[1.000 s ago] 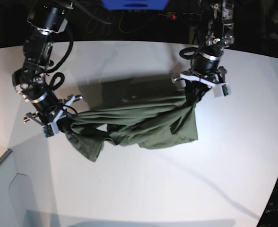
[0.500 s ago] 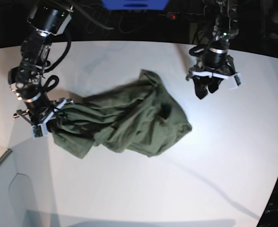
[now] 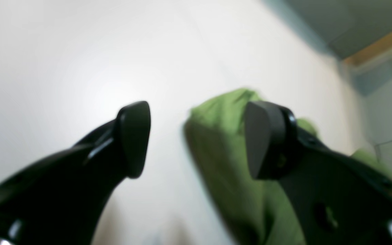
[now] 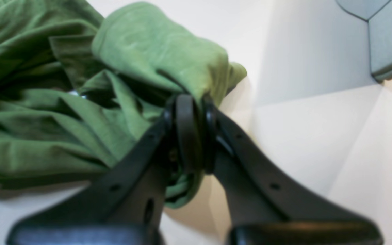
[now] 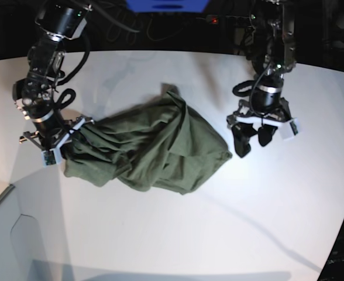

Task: Layout the t-shirt on the table in an organized manner, then fold the t-shirt properly
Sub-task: 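Drag the t-shirt with the left gripper away from the right gripper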

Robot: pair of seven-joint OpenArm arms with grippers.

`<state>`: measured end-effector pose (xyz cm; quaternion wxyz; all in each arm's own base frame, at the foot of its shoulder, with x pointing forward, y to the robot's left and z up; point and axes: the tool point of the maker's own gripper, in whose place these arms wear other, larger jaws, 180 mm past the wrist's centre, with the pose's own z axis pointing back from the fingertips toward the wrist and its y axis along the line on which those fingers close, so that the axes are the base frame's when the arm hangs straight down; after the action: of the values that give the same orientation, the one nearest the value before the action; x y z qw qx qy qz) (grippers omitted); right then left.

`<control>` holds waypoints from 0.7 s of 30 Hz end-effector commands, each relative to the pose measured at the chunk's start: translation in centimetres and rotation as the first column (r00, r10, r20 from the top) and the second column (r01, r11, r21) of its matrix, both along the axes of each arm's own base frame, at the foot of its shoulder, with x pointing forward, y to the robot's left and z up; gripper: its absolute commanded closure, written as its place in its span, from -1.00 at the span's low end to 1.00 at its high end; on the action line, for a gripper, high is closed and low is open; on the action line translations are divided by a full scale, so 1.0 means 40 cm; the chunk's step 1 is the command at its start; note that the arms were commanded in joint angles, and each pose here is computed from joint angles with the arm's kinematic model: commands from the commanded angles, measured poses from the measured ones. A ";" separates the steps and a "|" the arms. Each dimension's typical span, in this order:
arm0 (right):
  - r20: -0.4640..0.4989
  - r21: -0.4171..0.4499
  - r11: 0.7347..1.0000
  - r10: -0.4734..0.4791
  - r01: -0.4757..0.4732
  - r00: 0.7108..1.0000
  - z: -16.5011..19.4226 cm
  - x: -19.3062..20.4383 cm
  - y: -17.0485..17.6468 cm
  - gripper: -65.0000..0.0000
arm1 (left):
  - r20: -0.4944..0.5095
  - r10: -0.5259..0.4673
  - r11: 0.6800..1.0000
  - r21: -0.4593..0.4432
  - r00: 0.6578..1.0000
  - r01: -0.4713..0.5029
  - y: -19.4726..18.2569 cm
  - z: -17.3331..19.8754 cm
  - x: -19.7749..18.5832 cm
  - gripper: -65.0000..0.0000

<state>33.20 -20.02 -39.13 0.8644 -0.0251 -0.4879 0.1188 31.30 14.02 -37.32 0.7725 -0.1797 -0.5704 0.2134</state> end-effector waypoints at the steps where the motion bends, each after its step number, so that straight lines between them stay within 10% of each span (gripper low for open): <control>1: 0.063 -0.002 1.000 -0.006 0.006 0.998 0.042 0.024 -0.008 1.00 | 0.026 -0.016 1.000 -0.009 1.000 0.016 -0.022 0.014 0.028 -0.29; 21: 0.045 -0.007 1.000 -0.004 0.004 0.999 0.027 0.008 -0.011 1.00 | -0.174 -0.061 0.997 -0.053 0.983 0.053 -0.086 -0.190 0.120 -0.29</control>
<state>32.57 -20.17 -39.63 0.8683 -0.0261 -0.4802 0.1210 35.39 10.83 -45.72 0.8266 -0.1898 -0.4817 0.2206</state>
